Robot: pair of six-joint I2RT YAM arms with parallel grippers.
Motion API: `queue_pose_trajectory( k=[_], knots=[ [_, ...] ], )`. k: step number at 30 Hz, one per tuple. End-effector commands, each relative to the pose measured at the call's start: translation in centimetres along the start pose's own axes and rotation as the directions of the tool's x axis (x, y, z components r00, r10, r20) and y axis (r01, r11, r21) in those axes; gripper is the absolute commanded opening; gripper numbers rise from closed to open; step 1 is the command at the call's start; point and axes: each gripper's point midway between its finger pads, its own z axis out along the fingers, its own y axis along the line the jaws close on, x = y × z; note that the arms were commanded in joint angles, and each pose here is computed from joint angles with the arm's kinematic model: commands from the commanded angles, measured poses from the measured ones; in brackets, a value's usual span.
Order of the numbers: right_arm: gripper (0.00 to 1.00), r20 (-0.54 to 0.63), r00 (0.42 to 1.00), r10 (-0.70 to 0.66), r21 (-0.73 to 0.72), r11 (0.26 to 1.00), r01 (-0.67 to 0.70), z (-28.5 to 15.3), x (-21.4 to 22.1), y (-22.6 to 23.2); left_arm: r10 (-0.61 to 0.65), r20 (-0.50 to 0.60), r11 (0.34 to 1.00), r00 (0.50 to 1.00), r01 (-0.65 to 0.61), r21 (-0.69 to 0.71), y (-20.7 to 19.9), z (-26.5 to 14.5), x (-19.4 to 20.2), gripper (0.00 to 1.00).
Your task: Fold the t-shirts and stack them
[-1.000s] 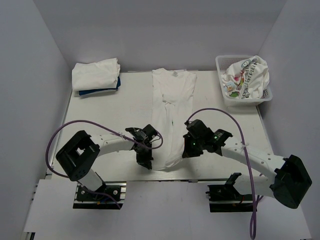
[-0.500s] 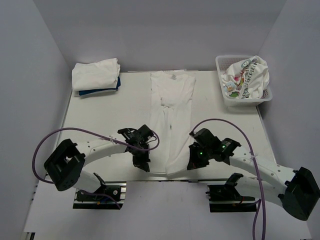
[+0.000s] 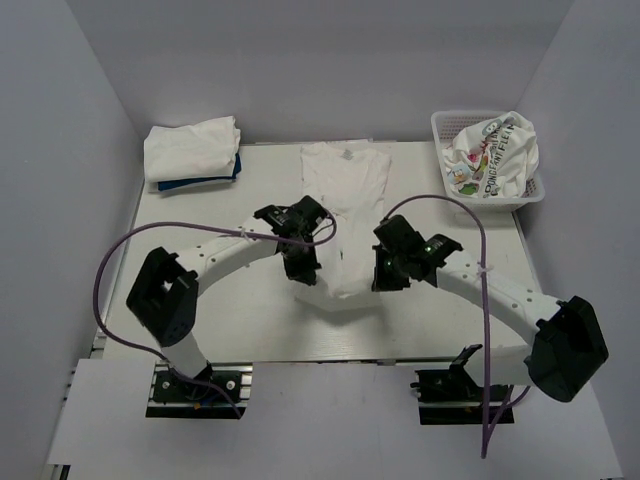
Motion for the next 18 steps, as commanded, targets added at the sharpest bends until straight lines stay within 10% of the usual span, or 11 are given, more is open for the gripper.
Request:
queue_pose_trajectory(
  k=[1, 18],
  knots=[
    [0.00, 0.135, 0.991, 0.025, 0.080, 0.996, -0.036, -0.6, -5.5, -0.6, -0.065, 0.136, 0.993, 0.989, 0.077, -0.090, 0.8, -0.4, -5.3, 0.00],
    [0.00, 0.278, 0.959, 0.060, 0.092, 0.992, -0.088, 1.8, -20.6, -1.9, -0.178, 0.346, 0.982, 0.921, 0.190, -0.001, -2.3, -0.2, -20.2, 0.00]
  ],
)
